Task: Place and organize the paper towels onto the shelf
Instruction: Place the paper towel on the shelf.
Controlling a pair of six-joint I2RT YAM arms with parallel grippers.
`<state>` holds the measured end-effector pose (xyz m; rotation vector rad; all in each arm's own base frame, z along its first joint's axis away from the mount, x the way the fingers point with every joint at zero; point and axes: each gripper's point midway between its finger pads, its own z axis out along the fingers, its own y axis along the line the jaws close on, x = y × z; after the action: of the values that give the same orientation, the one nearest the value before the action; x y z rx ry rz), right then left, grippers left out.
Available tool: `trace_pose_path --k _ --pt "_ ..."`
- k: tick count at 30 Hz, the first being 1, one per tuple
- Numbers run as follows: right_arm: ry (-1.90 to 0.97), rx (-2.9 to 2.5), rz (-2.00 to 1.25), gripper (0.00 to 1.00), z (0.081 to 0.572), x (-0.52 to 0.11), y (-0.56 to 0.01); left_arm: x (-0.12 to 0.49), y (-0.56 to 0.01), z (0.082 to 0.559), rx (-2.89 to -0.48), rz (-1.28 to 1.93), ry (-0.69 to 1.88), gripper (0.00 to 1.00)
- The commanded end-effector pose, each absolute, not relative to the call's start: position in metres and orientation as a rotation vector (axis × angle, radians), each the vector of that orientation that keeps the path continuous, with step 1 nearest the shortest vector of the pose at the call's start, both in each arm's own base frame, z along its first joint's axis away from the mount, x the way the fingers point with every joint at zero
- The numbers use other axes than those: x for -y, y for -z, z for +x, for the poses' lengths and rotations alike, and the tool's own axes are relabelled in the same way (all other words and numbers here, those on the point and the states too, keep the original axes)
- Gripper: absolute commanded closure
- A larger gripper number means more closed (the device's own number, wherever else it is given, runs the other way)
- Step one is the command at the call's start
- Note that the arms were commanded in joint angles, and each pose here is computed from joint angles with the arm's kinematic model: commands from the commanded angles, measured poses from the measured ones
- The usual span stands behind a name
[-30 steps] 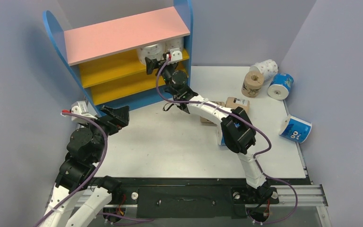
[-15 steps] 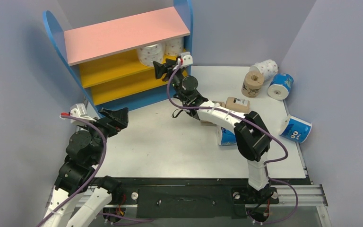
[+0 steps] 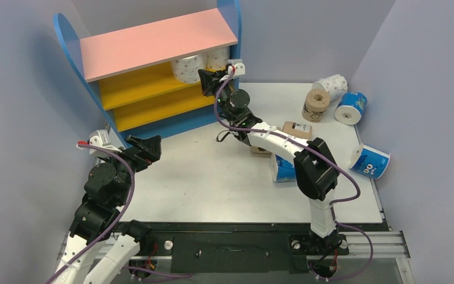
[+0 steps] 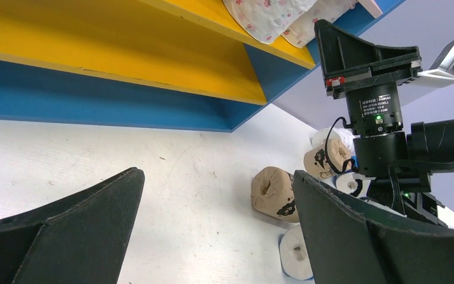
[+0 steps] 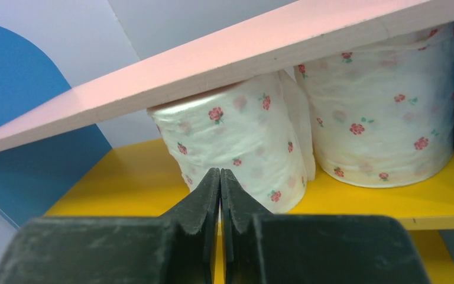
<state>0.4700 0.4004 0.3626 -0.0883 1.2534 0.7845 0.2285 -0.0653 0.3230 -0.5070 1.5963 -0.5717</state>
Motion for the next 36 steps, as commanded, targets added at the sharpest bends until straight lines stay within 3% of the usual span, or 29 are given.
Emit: trace_pose_path --k 1,36 --pt "-0.866 -1.209 -0.079 1.0 0.474 -0.409 -0.385 0.062 -0.327 0.229 -1.575 -0.495 0.548 0.04" --pt "-0.869 -1.267 0.023 1.0 0.524 -0.436 -0.36 0.059 -0.321 0.232 -1.594 -0.482 0.492 0.04"
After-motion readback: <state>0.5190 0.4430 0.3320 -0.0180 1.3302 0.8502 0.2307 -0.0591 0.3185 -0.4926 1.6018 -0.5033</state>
